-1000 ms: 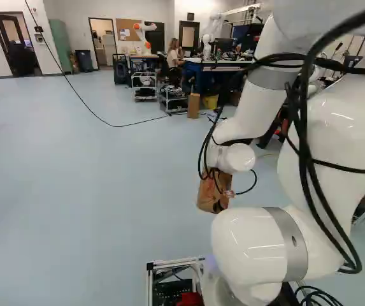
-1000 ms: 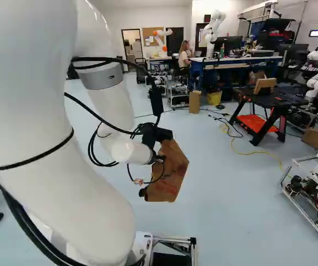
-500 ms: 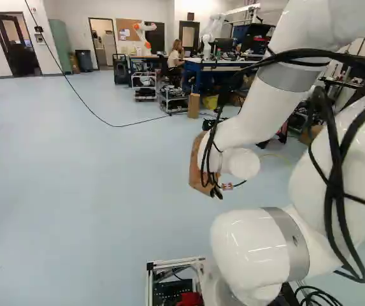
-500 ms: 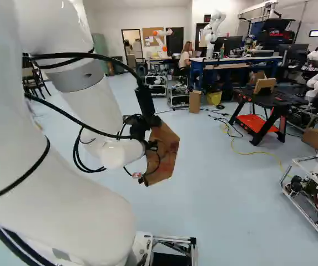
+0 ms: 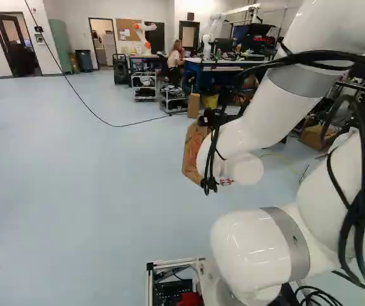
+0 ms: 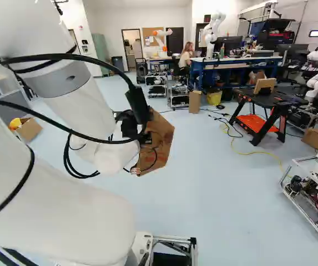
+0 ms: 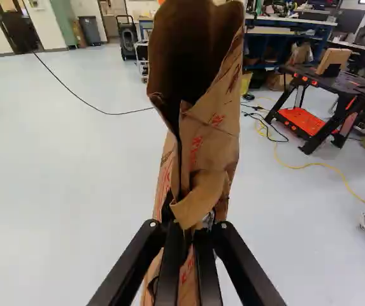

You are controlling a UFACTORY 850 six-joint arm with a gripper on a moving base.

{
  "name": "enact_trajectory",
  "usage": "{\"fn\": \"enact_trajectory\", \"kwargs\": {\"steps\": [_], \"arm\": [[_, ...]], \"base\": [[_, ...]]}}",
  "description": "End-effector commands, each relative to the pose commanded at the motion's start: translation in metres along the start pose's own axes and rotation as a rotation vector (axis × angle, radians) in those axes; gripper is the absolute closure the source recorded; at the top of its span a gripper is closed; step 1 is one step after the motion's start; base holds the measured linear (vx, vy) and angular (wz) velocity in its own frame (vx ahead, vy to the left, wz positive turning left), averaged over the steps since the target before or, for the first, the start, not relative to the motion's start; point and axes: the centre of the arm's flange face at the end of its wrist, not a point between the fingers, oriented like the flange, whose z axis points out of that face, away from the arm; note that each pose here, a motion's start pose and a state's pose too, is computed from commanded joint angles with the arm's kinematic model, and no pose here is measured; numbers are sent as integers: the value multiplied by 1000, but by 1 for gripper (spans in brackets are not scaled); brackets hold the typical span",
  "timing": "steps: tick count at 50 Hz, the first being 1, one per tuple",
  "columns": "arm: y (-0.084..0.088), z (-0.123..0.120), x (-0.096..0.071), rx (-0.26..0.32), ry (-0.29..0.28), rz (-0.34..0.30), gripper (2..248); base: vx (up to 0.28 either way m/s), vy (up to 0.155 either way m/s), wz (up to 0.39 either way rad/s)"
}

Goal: Pick up the grocery bag from the ground

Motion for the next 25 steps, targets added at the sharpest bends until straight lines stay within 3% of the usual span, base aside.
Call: {"fn": "enact_trajectory", "kwargs": {"steps": [25], "arm": [[-3,-4,3,21,36,-14,227]], "base": [[0,0,0]]}}
